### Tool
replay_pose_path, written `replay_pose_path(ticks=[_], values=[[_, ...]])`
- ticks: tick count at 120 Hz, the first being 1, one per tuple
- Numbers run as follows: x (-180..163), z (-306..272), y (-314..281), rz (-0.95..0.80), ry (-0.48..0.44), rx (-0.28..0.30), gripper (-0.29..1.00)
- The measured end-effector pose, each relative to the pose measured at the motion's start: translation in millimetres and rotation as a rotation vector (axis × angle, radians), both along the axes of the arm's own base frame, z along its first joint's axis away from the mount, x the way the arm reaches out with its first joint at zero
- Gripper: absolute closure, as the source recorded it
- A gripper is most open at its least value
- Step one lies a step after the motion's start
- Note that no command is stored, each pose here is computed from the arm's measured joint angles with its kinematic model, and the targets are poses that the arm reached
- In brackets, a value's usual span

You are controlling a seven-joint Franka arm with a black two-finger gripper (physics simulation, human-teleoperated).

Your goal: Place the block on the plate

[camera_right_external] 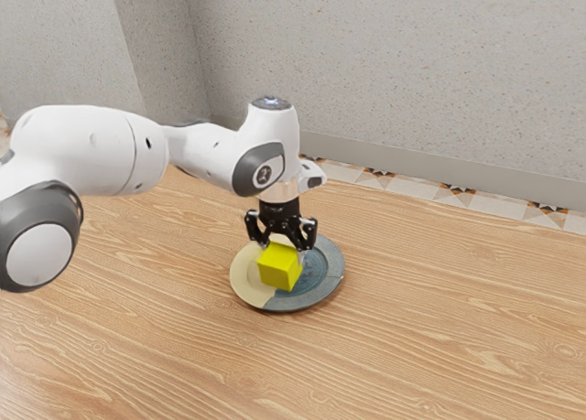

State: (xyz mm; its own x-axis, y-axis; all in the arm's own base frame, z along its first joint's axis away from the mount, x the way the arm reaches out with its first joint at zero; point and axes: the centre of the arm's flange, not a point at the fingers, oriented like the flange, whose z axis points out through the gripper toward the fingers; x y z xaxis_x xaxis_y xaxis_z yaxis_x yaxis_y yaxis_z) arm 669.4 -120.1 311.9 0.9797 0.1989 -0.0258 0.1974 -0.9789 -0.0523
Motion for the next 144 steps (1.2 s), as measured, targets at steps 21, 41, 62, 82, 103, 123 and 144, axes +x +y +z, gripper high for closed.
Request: replay_pose_path(ticks=[21, 41, 62, 82, 103, 123, 144], values=[[2.3, -10.6, -1.0, 0.006, 0.015, 0.002, 0.27], [4.3, -4.4, -2.3, -0.003, 0.018, 0.011, 0.14], [4.7, 2.1, -3.2, -0.01, 0.02, 0.016, 0.06], [3.0, 15.7, -4.0, -0.016, 0.013, 0.017, 0.03], [-1.4, 39.9, -8.6, -0.03, 0.002, 0.017, 0.01], [-8.5, 71.1, -9.4, -0.043, -0.001, 0.016, 0.01], [-17.8, 109.0, 1.0, -0.053, -0.001, 0.005, 0.0]])
